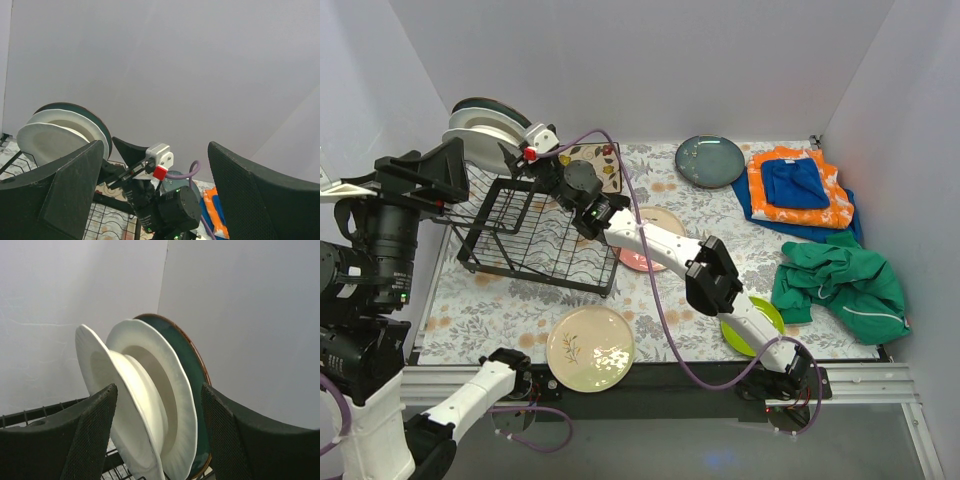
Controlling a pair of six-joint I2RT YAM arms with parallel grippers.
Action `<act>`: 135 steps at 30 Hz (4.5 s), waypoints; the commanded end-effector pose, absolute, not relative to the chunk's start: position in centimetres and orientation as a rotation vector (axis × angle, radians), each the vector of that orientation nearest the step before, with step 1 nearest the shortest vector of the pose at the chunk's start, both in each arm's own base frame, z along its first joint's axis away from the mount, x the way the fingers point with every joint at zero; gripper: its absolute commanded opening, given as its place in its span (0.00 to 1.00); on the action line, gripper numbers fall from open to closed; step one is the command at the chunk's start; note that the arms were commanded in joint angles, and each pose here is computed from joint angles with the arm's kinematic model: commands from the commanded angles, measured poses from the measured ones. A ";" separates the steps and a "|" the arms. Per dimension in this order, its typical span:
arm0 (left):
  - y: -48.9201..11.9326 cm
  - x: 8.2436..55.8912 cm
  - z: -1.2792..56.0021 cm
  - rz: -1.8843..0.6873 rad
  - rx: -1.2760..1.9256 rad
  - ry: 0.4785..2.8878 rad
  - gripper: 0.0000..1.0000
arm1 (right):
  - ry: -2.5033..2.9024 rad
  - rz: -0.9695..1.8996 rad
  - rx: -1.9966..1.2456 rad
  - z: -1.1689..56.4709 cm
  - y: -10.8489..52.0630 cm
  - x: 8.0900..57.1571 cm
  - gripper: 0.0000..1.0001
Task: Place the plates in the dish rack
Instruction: Insert the plate into the dish rack, then grab a plate with the left arm
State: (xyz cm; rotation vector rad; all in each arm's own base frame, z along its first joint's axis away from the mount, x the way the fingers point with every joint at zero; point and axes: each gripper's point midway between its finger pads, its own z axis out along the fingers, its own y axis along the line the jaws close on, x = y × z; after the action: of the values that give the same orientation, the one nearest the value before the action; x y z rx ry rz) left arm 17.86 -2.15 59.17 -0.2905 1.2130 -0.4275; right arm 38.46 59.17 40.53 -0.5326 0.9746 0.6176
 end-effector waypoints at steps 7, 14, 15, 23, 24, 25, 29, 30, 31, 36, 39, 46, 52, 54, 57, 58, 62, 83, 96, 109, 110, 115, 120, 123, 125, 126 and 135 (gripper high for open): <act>-3.1 19.7 58.3 -0.414 -0.264 1.262 0.84 | 0.966 0.531 -0.440 41.6 56.8 41.5 0.69; -3.5 20.3 58.2 -0.427 -0.256 1.267 0.84 | 0.972 0.505 -0.409 41.8 55.7 42.9 0.67; -3.7 20.4 58.1 -0.430 -0.255 1.271 0.84 | 0.973 0.505 -0.407 41.8 55.6 43.0 0.66; -3.8 20.2 58.4 -0.454 -0.262 1.259 0.83 | 0.943 0.555 -0.427 43.5 55.5 41.8 0.68; -3.8 20.2 58.4 -0.457 -0.263 1.260 0.83 | 0.934 0.566 -0.434 43.9 55.5 41.5 0.68; -3.8 20.2 58.4 -0.458 -0.264 1.260 0.83 | 0.920 0.577 -0.439 44.5 55.3 41.1 0.69; -4.1 20.4 58.0 -0.473 -0.260 1.270 0.83 | 0.878 0.633 -0.502 46.6 54.4 38.6 0.71; -4.3 20.6 57.6 -0.473 -0.258 1.279 0.83 | 0.878 0.644 -0.515 46.7 54.2 38.1 0.71; -4.4 20.7 57.4 -0.478 -0.256 1.283 0.83 | 0.873 0.653 -0.534 46.7 54.0 37.6 0.73; -5.8 21.5 56.1 -0.528 -0.227 1.325 0.83 | 0.834 0.727 -0.693 46.6 51.5 33.8 0.79; -6.8 22.3 54.4 -0.559 -0.222 1.379 0.83 | 0.883 0.790 -0.788 44.5 48.6 32.9 0.81; -10.2 24.3 49.0 -0.674 -0.175 1.558 0.83 | 1.234 0.926 -1.004 34.8 40.0 33.5 0.82; -13.9 25.3 45.2 -0.814 -0.091 1.713 0.83 | 1.459 1.101 -1.236 26.9 32.6 29.8 0.84; -14.9 25.5 44.0 -0.854 -0.065 1.764 0.83 | 1.461 1.079 -1.344 24.5 31.2 27.4 0.84; -16.2 25.4 41.9 -0.912 -0.026 1.842 0.82 | 1.526 1.135 -1.472 20.7 29.4 23.2 0.84; -16.5 25.4 41.3 -0.922 -0.021 1.862 0.83 | 1.473 1.113 -1.561 19.6 29.1 22.2 0.84; -17.3 24.9 38.8 -0.975 -0.021 1.940 0.82 | 1.266 1.080 -1.821 16.6 27.5 18.0 0.84; -15.3 21.2 35.3 -0.955 -0.241 2.087 0.82 | 0.261 1.057 -2.500 8.5 34.6 2.2 0.50; -13.9 20.0 35.4 -0.884 -0.228 2.075 0.83 | 0.439 0.881 -2.558 3.4 38.0 2.5 0.42; -13.2 19.6 35.2 -0.847 -0.230 2.060 0.86 | 0.458 0.828 -2.631 0.9 34.6 1.1 0.01; -13.2 19.6 35.2 -0.848 -0.229 2.058 0.87 | 0.470 0.828 -2.630 1.0 34.3 1.1 0.01; -13.4 19.7 34.4 -0.861 -0.236 2.072 0.88 | 0.635 0.804 -2.590 2.1 33.8 1.8 0.01; -14.6 19.5 32.9 -0.970 -0.298 2.078 0.88 | 0.770 0.856 -2.485 4.6 33.2 2.2 0.01; -15.2 19.2 31.7 -1.036 -0.320 2.089 0.88 | 0.848 0.842 -2.459 4.9 32.0 3.0 0.01; -15.8 18.9 30.9 -1.085 -0.336 2.106 0.88 | 0.900 0.831 -2.465 4.4 30.7 3.4 0.01; -16.0 18.8 30.7 -1.098 -0.342 2.113 0.88 | 0.930 0.812 -2.440 4.7 30.3 4.3 0.01; -18.0 18.2 27.6 -1.210 -0.312 2.267 0.87 | 1.074 0.734 -2.394 5.5 25.8 7.3 0.01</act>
State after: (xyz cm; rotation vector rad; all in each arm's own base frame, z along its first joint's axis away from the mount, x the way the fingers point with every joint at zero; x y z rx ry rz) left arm 19.00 -16.57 28.39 -0.3474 2.2022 -1.1062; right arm 7.19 28.03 5.27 -2.3836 1.0212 0.7439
